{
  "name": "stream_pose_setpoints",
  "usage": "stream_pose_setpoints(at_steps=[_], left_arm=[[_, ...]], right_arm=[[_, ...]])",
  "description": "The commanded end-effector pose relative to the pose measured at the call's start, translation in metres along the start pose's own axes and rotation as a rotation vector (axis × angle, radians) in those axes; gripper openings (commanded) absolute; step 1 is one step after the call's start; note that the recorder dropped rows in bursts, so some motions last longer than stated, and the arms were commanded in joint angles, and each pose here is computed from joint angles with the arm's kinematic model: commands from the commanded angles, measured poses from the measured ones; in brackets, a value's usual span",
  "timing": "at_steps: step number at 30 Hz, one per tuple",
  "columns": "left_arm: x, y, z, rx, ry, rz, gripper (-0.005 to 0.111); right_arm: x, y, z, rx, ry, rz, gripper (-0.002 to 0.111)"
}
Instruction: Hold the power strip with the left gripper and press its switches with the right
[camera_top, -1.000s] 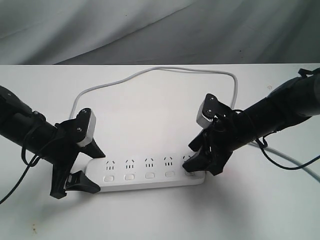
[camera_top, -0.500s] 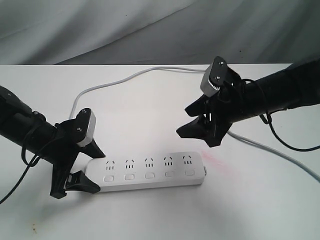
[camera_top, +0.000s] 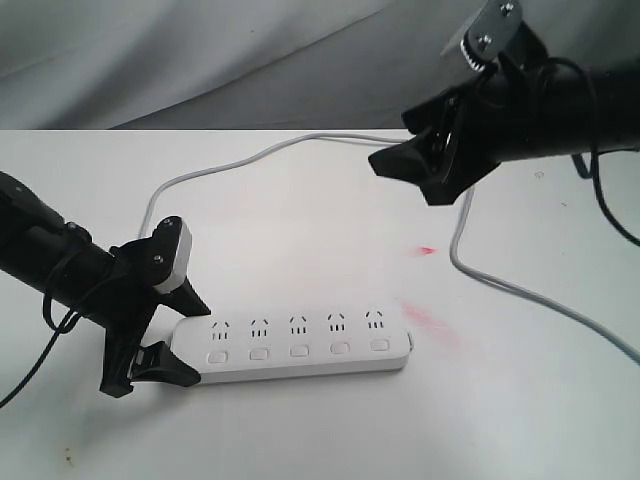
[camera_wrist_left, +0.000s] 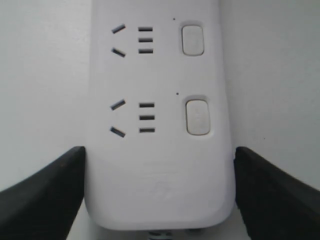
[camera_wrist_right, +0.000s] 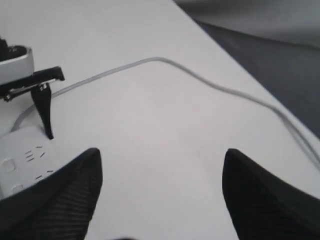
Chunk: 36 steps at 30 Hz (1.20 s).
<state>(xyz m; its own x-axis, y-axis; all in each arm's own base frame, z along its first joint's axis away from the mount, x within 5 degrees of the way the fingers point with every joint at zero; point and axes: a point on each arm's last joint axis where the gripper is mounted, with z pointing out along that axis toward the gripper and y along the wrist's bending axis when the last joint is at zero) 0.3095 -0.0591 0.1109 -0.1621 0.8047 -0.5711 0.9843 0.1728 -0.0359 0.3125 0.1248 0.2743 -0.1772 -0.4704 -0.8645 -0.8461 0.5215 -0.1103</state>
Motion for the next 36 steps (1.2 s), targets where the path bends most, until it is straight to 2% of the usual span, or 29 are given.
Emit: stream_pose_setpoints(at_steps=[1, 8, 10, 17, 24, 30, 36], left_arm=[[-0.002, 0.001, 0.000, -0.003, -0.003, 0.009, 0.042], [-0.002, 0.001, 0.000, -0.003, -0.003, 0.009, 0.042], [-0.002, 0.001, 0.000, -0.003, -0.003, 0.009, 0.042], [-0.002, 0.001, 0.000, -0.003, -0.003, 0.009, 0.042], [-0.002, 0.001, 0.000, -0.003, -0.003, 0.009, 0.042], [-0.002, 0.001, 0.000, -0.003, -0.003, 0.009, 0.042], [-0.002, 0.001, 0.000, -0.003, -0.003, 0.009, 0.042]], right_arm=[[-0.026, 0.002, -0.031, 0.134, -0.075, 0.008, 0.063], [-0.054, 0.015, -0.073, 0.218, -0.184, 0.001, 0.063], [-0.062, 0.021, -0.084, 0.231, -0.217, -0.002, 0.060], [-0.080, 0.039, -0.120, 0.260, -0.321, 0.043, 0.026], [-0.093, 0.058, -0.151, 0.282, -0.410, 0.028, 0.000], [-0.101, 0.084, -0.177, 0.215, -0.471, -0.031, 0.000], [-0.105, 0.097, -0.194, 0.223, -0.514, -0.063, 0.000]])
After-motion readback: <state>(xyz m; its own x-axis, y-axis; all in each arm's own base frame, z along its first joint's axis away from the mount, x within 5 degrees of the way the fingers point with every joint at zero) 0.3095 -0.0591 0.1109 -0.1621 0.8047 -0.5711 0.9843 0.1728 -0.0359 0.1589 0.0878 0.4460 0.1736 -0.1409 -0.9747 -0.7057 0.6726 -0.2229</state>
